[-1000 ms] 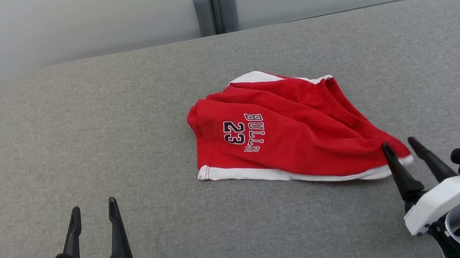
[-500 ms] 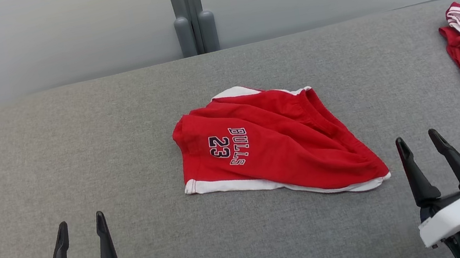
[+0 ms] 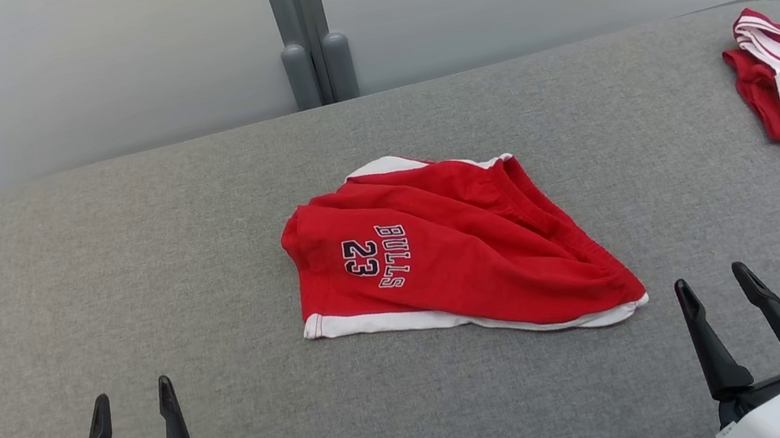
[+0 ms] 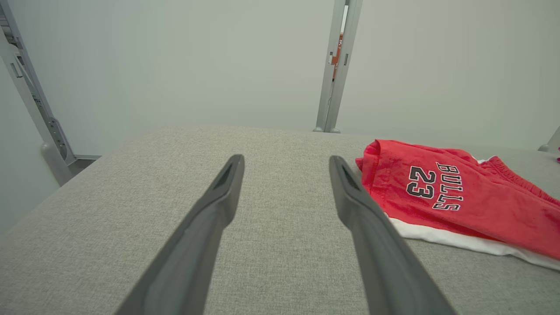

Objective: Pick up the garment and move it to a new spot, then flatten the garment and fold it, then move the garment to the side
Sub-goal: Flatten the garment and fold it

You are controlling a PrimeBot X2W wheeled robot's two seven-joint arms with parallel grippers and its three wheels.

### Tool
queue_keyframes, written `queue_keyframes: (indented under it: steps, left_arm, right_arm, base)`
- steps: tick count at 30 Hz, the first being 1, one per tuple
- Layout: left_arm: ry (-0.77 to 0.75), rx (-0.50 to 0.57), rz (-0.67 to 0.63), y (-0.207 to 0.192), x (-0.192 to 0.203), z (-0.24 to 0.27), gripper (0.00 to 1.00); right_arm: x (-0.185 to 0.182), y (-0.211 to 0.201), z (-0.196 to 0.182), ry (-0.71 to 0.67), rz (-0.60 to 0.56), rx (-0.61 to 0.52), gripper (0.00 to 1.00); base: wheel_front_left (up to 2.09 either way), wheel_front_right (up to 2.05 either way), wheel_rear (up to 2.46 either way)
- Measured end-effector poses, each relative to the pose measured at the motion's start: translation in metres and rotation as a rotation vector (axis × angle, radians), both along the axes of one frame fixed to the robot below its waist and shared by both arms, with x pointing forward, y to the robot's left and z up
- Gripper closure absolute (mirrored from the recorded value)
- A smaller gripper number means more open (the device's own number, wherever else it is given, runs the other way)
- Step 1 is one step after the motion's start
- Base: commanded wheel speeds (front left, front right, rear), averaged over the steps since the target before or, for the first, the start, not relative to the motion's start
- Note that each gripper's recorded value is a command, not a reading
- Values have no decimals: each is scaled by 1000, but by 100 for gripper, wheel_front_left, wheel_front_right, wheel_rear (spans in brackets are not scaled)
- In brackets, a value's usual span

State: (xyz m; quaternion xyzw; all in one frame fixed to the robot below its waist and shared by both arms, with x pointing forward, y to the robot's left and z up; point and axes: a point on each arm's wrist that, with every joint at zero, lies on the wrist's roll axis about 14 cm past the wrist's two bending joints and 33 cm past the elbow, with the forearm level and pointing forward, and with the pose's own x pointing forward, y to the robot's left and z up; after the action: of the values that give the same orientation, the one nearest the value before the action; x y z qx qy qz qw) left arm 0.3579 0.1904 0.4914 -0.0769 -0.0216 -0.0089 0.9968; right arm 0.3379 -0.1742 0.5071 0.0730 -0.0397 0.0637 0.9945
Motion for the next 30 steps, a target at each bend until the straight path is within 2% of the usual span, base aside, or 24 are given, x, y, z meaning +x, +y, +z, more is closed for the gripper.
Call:
queue_keyframes:
  steps: [8, 17, 25, 30]
  left_arm:
    - [20, 17, -93, -28, 9, -6, 0]
    - [58, 36, -268, -78, 42, -19, 0]
    - [183, 37, -381, -112, 64, -58, 0]
    - [276, 33, -403, -119, 70, -88, 0]
  right_arm:
    - [7, -6, -16, 51, -3, -30, 0]
    - [39, -9, -43, 137, 24, -79, 0]
    - [60, -1, -78, 250, 60, -90, 0]
    - [67, 3, -99, 313, 71, -81, 0]
  base:
    - [0, 0, 0]
    - [0, 0, 0]
    - [0, 0, 0]
    - [0, 0, 0]
